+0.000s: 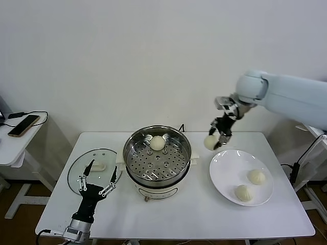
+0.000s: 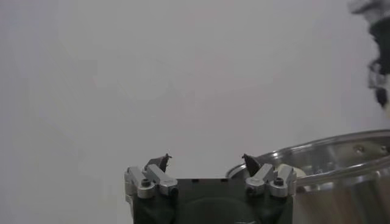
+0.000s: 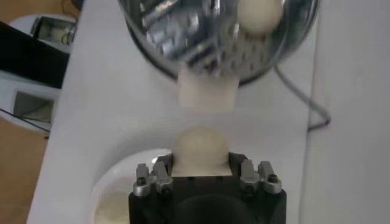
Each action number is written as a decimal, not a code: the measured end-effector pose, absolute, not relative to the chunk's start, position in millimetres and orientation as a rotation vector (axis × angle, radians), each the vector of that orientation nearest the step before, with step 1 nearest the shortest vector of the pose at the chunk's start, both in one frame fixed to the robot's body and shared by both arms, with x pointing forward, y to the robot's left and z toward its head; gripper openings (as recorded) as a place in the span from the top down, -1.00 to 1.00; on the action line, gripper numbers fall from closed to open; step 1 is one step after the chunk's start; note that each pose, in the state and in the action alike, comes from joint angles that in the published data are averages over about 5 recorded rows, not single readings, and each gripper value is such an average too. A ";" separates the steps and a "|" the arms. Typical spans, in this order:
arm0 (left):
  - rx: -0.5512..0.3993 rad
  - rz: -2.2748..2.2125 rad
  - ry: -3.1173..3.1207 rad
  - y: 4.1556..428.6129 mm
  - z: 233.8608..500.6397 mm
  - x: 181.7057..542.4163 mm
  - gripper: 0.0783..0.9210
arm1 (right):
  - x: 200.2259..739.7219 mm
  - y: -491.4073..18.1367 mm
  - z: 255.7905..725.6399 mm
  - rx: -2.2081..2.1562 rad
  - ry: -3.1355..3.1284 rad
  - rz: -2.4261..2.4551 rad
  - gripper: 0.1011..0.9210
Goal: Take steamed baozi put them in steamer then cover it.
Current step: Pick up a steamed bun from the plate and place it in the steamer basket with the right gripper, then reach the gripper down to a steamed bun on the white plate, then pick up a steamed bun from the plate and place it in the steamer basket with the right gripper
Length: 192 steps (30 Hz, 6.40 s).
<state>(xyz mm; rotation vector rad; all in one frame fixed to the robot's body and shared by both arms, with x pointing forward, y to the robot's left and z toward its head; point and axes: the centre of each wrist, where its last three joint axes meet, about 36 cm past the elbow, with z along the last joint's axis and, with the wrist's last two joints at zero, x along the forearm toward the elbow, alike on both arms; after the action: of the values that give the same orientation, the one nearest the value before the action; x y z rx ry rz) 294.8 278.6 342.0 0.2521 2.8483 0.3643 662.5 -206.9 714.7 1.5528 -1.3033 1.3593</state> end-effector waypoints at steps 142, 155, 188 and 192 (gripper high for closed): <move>0.214 0.394 2.851 282.9 338.0 296.8 -0.77 | 646.9 -294.5 648.9 1.594 -1.068 1.586 -0.15; 0.209 0.377 2.845 282.0 341.9 296.5 -0.77 | 617.5 -157.7 728.0 1.905 -0.683 2.096 -0.16; 0.182 0.363 2.845 283.9 341.5 297.9 -0.77 | 579.4 -23.1 614.5 2.365 0.122 2.420 -0.30; 0.180 0.363 2.846 284.5 340.4 297.9 -0.77 | 579.9 -20.3 612.3 2.369 0.144 2.440 -0.51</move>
<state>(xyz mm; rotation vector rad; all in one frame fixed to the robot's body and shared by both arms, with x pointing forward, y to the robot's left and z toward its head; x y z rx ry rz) 297.9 284.5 340.4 0.1803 2.8464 0.3630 579.9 -20.3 612.3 2.3688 0.1443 2.4396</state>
